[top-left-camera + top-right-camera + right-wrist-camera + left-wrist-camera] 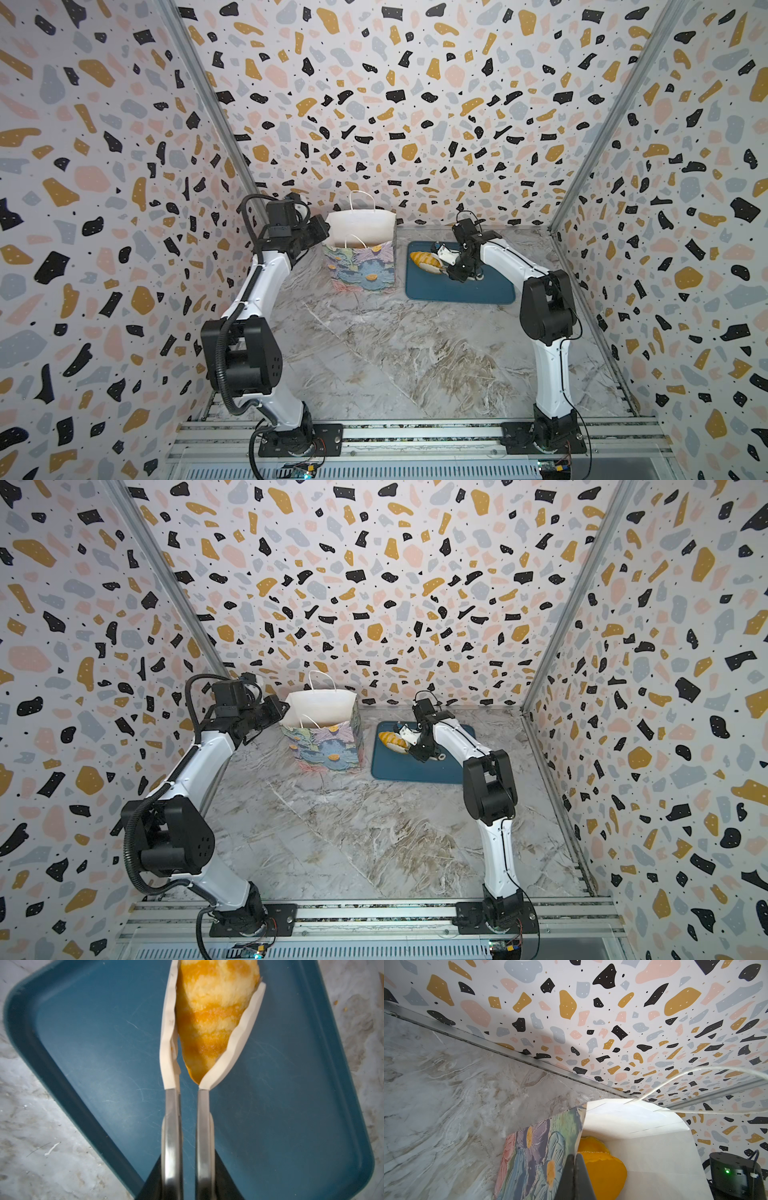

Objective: Place the fake bread into the paper bag
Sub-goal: 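Close the tongs on the striped yellow roll, then lift the striped roll with the tongs off the tray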

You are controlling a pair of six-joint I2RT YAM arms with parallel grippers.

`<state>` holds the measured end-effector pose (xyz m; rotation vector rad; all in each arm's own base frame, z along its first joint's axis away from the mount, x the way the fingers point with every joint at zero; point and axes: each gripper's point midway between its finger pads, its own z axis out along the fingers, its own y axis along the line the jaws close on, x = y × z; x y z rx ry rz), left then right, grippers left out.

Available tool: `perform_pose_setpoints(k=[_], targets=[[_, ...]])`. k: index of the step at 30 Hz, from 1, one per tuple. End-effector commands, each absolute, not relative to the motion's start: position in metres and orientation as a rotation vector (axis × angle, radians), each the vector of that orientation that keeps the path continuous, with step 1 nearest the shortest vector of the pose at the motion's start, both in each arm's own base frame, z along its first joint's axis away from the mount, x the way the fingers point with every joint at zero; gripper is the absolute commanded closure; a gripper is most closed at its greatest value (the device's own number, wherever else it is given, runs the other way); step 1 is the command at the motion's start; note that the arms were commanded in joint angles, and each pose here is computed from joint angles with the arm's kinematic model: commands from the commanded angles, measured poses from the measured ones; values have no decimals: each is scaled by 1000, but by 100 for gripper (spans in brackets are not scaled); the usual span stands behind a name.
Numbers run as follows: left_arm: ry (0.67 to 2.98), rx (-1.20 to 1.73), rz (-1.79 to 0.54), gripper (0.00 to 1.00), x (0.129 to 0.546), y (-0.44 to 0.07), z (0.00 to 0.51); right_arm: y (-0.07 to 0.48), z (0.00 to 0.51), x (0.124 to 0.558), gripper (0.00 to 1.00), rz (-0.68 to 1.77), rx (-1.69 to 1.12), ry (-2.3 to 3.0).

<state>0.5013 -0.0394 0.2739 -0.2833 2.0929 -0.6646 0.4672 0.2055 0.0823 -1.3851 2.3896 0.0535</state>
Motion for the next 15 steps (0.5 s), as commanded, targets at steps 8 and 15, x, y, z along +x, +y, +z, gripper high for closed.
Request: perform_pose_setpoints(k=[8, 15], targets=[[2044, -248, -646, 100, 498, -37, 293, 203, 112, 459, 70, 70, -1275, 2347], [2043, -249, -645, 100, 497, -37, 294, 210, 128, 452, 71, 160, -1113, 2275]])
